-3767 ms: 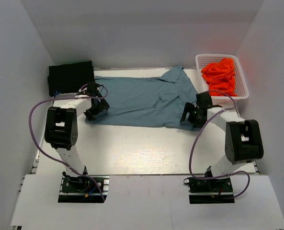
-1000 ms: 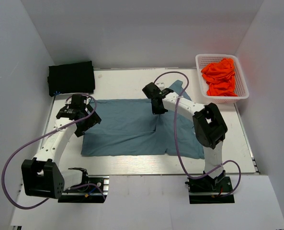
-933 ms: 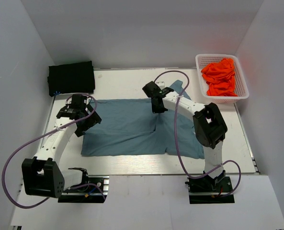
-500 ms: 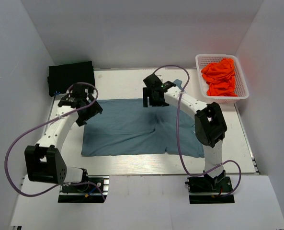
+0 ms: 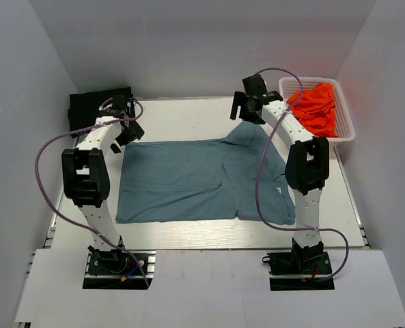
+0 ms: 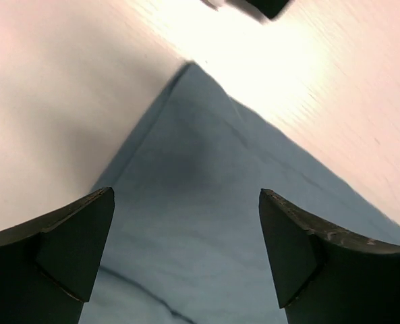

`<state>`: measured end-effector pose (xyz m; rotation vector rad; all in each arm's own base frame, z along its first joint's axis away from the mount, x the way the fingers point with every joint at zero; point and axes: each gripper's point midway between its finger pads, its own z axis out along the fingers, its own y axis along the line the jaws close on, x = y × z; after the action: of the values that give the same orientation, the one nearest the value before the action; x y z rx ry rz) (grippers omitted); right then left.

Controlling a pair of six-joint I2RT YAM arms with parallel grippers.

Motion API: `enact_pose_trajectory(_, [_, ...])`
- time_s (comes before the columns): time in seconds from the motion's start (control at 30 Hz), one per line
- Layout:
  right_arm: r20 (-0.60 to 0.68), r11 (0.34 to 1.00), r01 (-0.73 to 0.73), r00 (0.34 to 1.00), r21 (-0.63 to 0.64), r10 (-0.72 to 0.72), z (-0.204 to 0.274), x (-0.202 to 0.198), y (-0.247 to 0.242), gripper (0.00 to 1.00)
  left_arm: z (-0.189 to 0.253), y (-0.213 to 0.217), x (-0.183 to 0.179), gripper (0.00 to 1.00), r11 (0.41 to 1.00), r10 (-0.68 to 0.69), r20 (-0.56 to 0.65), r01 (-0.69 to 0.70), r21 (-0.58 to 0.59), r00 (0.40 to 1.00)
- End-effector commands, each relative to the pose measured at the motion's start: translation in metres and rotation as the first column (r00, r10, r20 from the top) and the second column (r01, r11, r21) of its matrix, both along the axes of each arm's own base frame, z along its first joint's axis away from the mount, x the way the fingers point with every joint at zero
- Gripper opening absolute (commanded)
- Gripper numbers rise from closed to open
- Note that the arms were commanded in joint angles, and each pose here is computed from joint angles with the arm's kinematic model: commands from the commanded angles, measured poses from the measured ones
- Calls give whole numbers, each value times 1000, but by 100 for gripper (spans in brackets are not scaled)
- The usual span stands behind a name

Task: Fold and stack the t-shirts
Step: Grap the side of the flattened tshirt furthest away from the robot with both arms

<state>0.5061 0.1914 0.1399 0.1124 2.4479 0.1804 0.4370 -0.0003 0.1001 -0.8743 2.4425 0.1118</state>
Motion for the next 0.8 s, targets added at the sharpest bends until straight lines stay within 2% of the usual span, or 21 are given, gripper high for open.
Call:
enact_pose_trajectory(0.0, [19, 998, -53, 998, -15, 54, 1, 15, -1, 90, 7, 14, 29, 96, 1000, 14, 57, -15, 26, 998])
enact_pose_trajectory(0.03, [46, 998, -53, 997, -21, 54, 5, 25, -4, 90, -6, 14, 31, 95, 999, 5, 28, -6, 32, 1000])
enact_pose_trajectory(0.13, [47, 999, -49, 998, -19, 50, -1, 36, -12, 90, -17, 17, 45, 91, 1000, 1, 45, -3, 27, 999])
enact_pose_trajectory(0.3, [20, 998, -65, 998, 8, 65, -14, 40, -18, 90, -33, 31, 64, 87, 998, 24, 33, -26, 51, 999])
enact_pose_trajectory(0.43, [12, 999, -46, 999, 10, 46, -21, 41, -25, 90, -48, 24, 66, 78, 1000, -9, 13, 9, -4, 1000])
enact_pose_trajectory(0.67, [5, 1000, -6, 1000, -29, 6, -28, 44, -39, 90, -70, 15, 55, 43, 997, -57, -16, 56, -45, 998])
enact_pose_trajectory(0.7, [4, 999, 8, 1000, -45, -8, -31, 46, -45, 90, -66, 13, 55, 33, 997, -61, -2, 61, -53, 998])
enact_pose_trajectory(0.77, [3, 998, 14, 1000, -62, -14, -36, 48, -47, 90, -67, 13, 50, 21, 997, -61, -9, 61, -53, 998])
